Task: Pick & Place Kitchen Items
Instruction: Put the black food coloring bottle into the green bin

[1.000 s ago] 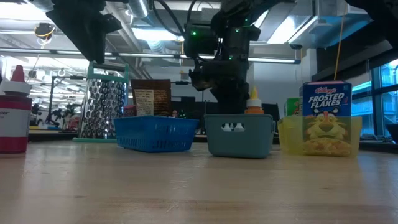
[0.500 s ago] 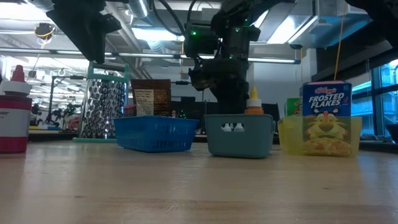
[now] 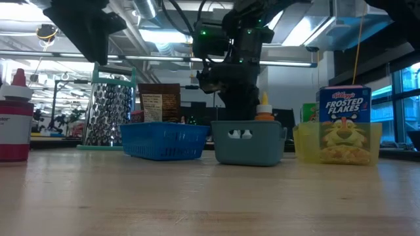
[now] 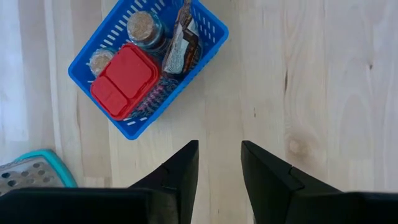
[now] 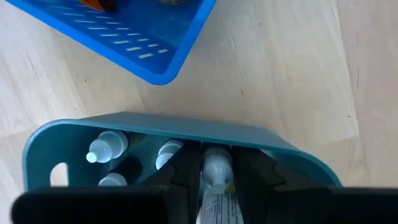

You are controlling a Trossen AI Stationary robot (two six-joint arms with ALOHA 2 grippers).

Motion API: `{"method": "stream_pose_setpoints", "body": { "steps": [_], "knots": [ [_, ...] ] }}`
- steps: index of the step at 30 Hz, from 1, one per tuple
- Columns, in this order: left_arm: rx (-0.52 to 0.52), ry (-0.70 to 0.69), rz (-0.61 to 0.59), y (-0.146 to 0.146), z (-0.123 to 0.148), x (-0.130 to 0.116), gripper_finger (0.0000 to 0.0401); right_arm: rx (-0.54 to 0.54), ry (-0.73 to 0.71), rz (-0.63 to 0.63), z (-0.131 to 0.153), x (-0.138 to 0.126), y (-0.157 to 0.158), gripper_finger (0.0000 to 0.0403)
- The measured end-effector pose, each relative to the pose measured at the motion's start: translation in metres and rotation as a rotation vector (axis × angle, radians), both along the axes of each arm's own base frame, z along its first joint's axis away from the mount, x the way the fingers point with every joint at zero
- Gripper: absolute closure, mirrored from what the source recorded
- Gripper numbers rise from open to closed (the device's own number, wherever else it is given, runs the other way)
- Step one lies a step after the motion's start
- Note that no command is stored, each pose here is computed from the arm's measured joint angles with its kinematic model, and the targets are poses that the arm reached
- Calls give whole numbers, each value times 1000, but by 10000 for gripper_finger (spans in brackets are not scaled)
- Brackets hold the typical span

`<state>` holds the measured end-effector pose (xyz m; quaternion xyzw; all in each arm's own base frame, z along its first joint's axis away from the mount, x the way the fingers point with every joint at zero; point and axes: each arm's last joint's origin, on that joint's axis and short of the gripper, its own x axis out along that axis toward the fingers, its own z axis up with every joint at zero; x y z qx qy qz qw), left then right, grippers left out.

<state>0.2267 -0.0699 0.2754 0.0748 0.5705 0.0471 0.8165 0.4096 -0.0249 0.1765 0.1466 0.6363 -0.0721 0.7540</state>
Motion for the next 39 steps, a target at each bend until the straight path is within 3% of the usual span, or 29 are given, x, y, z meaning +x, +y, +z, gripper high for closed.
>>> {"method": "stream_pose_setpoints", "body": {
  "steps": [19,30,39],
  "knots": [
    [-5,-2,3,-2,0,-1,285,2,4,-6,0,0,1,323],
    [-5,-2,3,-2,0,-1,285,6,12,-27,0,-1,1,236],
    [-6,-3,4,-2,0,-1,285,-3,-28,-52,3,3,1,225]
  ]
}}
